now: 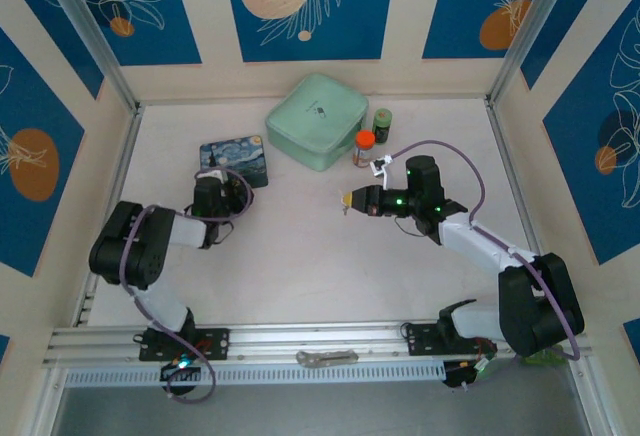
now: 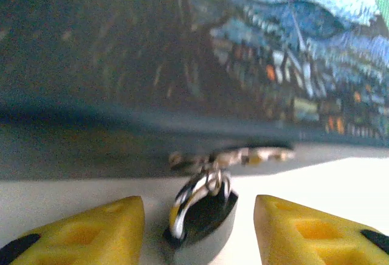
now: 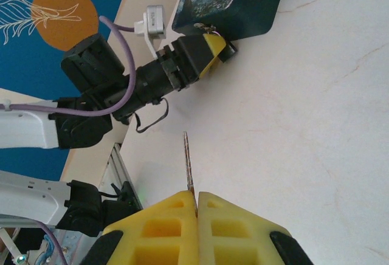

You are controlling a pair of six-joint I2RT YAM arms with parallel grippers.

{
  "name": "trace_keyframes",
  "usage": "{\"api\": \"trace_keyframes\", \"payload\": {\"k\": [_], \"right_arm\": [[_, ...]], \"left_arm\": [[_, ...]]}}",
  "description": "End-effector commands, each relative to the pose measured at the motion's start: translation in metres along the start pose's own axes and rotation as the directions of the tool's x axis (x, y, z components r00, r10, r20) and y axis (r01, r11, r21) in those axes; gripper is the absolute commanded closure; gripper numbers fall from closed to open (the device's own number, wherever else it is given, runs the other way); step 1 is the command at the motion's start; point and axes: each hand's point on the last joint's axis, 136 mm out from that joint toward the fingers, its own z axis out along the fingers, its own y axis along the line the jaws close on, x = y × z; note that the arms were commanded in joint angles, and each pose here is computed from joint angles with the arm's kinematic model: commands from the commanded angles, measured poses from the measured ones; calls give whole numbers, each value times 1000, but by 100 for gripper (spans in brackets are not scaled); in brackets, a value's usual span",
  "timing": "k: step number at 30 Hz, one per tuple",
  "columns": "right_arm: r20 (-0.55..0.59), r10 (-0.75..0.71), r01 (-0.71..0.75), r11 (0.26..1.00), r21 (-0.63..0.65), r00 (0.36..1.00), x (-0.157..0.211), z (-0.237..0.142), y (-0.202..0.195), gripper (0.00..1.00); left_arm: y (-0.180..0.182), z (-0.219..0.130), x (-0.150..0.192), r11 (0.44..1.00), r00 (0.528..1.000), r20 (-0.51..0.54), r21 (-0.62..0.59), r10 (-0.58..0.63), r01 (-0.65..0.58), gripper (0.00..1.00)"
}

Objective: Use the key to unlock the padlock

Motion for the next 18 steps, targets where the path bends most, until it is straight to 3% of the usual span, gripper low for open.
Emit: {"api": "trace_keyframes", "payload": {"k": [1,3,9,14,18], "right_arm": [[9,-40,40,999,-14,999,-7,-1,12,100],[11,-42,42,999,-9,999,-8,-1,12,100],[8,-34,34,999,-6,999,-8,1,9,100],[-6,-21,21,1000,-9,1000,-7,6,4,100],[-48,3,-4,1000,-16,999,0,15,-2,100]], "left_arm": [[-11,16,6,995,999,-29,94,-38,41,58],[-12,19,9,992,998,-35,107,-58,61,67],[-11,16,16,989,995,-45,113,-92,96,75],[-20,12,23,971,981,-98,160,-166,180,100],[-50,2,21,910,941,-183,256,-285,326,100]]}}
